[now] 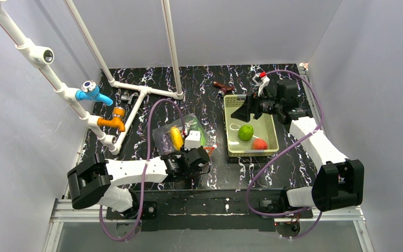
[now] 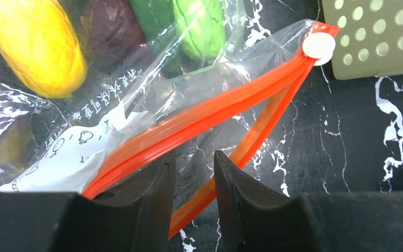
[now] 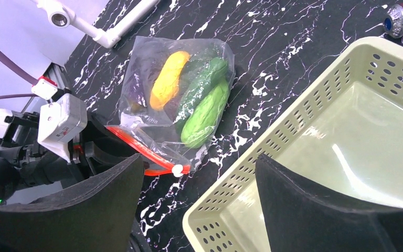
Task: Open the zip-top bag and remove the fake food
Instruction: Pick up the fake vegetable from the zipper food storage bag.
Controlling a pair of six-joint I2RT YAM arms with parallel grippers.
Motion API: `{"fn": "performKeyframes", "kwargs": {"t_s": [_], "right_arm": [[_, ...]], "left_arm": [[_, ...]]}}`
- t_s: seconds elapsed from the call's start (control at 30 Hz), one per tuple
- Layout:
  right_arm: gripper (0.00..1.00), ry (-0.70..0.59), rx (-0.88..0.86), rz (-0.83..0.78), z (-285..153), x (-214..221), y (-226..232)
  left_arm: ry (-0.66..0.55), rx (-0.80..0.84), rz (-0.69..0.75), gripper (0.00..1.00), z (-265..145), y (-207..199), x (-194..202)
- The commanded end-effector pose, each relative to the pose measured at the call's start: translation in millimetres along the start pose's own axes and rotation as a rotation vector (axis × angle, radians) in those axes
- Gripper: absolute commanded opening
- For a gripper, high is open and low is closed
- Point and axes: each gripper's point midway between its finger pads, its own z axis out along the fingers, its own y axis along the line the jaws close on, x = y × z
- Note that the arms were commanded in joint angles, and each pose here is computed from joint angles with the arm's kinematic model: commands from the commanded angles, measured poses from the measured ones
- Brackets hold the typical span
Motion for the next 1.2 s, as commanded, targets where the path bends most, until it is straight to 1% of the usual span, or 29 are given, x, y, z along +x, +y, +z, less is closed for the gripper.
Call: {"fn": "performKeyframes", "kwargs": {"t_s": [0.0,0.17,0.33,0.57,0.6,0.63,0.67,0.73,0.77,0.8,0.83,0.93,1.17], "right_arm": [[0.84,-0.028,-0.021,-0.003,-0.4,-8.8,2.7],[0.84,-0.028,-0.02,-0.002,-0.6,-8.9,2.4],[0.84,-0.028,-0.019,-0.001,-0.5,-8.9,1.9],[0.84,-0.027,-0.019,0.0,-0.1,-9.1,1.5],[0.84,-0.055,0.17,0.004,-1.3,-13.5,-32.0],[0.84,-0.026,-0.018,0.002,0.3,-8.3,0.8],[0.84,-0.023,-0.042,0.0,-0.2,-8.4,5.4],[0.84,-0.022,-0.048,0.0,-0.8,-8.8,7.0],[0.84,-0.024,-0.047,-0.075,-0.9,-8.7,3.9],[0.84,-0.021,-0.047,-0.016,-1.1,-8.1,5.9],[0.84,-0.021,-0.048,-0.008,-1.0,-8.1,6.3],[0.84,-0.018,-0.053,-0.006,-0.5,-7.6,6.4],[0.84,-0.013,-0.076,-0.005,-0.7,-7.2,10.4]], "left_arm": [[-0.125,-0.075,-0.01,0.33,11.8,11.2,-14.5],[-0.224,-0.084,0.001,0.37,23.4,4.9,-31.6],[-0.229,-0.146,-0.012,0.38,36.4,14.2,-35.0],[-0.239,-0.209,-0.081,0.4,45.3,28.4,-40.0],[-0.238,-0.21,-0.09,0.4,47.5,28.4,-40.9],[-0.239,-0.206,-0.1,0.4,49.1,27.1,-42.8],[-0.242,-0.203,-0.108,0.4,51.3,25.6,-44.0],[-0.242,-0.195,-0.113,0.4,54.3,23.2,-44.9],[-0.238,-0.192,-0.114,0.4,55.8,22.5,-44.1],[-0.235,-0.191,-0.116,0.4,57.1,22.3,-43.8],[-0.234,-0.194,-0.117,0.4,58.1,22.4,-44.2],[-0.229,-0.213,-0.127,0.4,62.2,25.0,-43.6],[-0.217,-0.277,-0.217,0.39,70.6,37.6,-41.5]]}}
